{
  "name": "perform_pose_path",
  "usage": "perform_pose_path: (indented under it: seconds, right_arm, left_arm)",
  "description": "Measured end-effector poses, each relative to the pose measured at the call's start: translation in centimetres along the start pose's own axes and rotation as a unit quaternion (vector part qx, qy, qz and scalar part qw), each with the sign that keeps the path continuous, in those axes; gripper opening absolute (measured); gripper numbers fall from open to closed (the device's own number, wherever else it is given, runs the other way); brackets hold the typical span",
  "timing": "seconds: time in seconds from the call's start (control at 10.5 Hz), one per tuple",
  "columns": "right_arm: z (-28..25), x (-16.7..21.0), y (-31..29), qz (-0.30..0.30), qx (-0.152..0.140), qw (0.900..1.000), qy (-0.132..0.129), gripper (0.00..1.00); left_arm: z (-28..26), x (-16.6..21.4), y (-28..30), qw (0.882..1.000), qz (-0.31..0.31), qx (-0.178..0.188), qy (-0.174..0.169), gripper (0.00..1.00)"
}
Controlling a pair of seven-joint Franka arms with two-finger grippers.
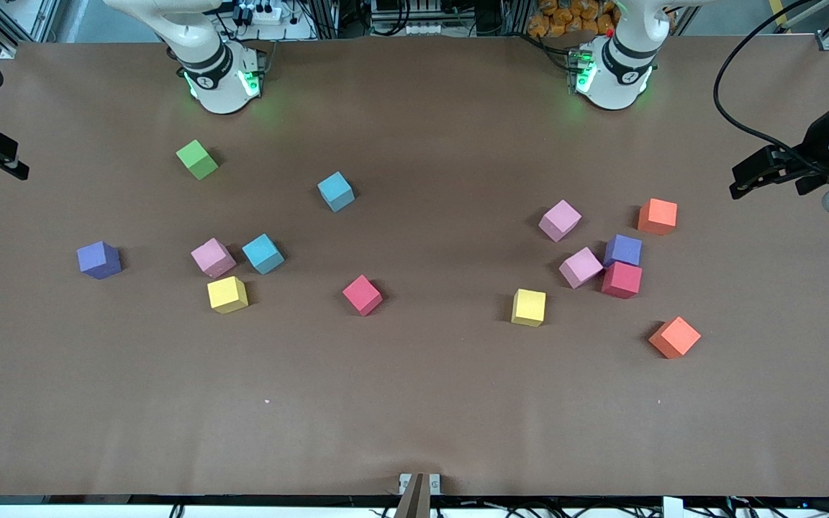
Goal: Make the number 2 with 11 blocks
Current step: 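Reach the left gripper to a lavender cube while the right gripper reaches yellow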
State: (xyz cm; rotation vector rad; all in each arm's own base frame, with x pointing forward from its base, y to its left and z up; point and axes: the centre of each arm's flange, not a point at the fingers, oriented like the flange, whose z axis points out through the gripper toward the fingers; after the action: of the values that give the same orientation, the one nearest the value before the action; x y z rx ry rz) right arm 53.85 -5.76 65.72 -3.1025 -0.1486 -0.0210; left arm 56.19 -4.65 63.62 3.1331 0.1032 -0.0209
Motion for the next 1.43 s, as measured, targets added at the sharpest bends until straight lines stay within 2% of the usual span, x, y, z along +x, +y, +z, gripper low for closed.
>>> perform_pose_path:
  seconds: [0.48,0.86,1.24,1.43]
  right_arm:
    - [0.0,0.0,0.0,0.000,0.000,1.000,0.000,1.00]
    - [0.0,0.0,0.0,0.000,0.000,1.000,0.000,1.00]
    - [0.7,0.3,-0.2,-0.002,0.000,1.000,-0.005,1.00]
    - [2.6,1.2,-0.9,-0.009,0.002,1.000,-0.022,1.00]
  left_arm:
    - [-0.3,0.2,-0.1,1.000,0.000,0.003,0.010,1.00]
    - [1.5,0.7,0.0,1.000,0.003,0.015,-0.005,1.00]
    - [12.7,0.9,3.6,0.998,0.030,0.021,-0.057,1.00]
    - [18.3,-0.2,5.3,0.997,0.005,0.022,-0.072,1.00]
